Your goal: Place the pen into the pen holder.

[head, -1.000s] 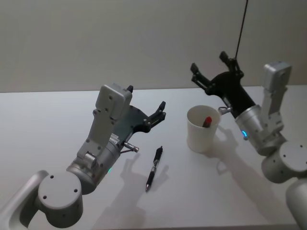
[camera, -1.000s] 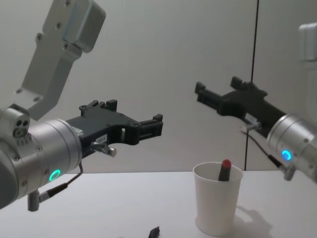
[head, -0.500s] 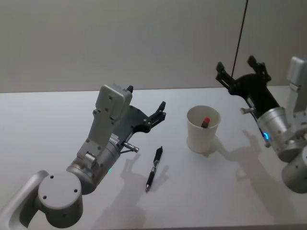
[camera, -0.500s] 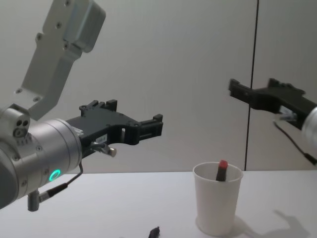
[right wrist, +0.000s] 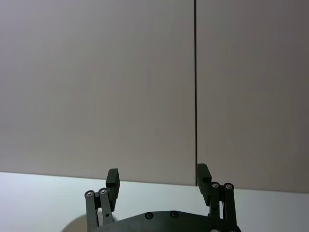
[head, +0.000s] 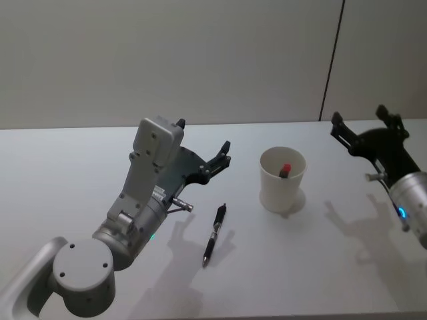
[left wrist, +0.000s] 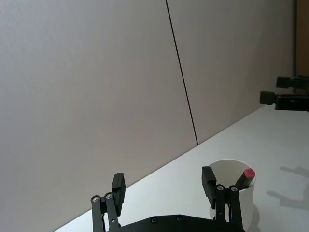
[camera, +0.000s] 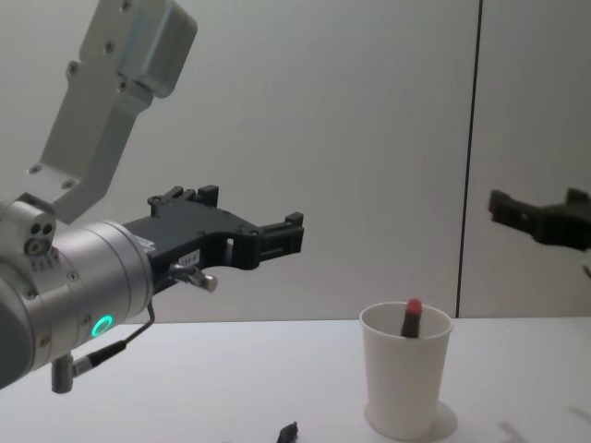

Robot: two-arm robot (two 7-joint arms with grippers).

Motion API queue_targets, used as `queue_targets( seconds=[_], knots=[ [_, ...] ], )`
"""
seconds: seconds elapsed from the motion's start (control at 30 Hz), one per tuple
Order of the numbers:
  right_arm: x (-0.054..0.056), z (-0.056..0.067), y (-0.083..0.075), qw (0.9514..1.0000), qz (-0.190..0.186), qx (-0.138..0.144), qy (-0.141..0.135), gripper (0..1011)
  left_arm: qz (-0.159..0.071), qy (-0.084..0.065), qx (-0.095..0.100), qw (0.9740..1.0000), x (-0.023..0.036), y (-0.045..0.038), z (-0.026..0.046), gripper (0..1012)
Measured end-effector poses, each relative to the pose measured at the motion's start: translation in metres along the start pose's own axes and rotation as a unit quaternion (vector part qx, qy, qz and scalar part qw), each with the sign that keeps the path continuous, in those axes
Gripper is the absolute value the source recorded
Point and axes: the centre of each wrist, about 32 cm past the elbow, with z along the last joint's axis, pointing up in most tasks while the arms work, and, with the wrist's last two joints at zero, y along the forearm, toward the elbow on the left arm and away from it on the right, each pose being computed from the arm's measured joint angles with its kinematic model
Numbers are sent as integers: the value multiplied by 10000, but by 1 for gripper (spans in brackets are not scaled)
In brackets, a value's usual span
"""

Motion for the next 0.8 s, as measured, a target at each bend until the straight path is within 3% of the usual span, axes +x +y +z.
queue_targets(
  seconds=[0.47, 0.8],
  knots=[
    [220, -62, -297, 9990, -205, -361, -151, 1002, 0, 0, 0, 10000, 0, 0, 0, 1009],
    [295, -86, -384, 9983, -277, -474, -220, 1002, 0, 0, 0, 10000, 0, 0, 0, 1009]
  ],
)
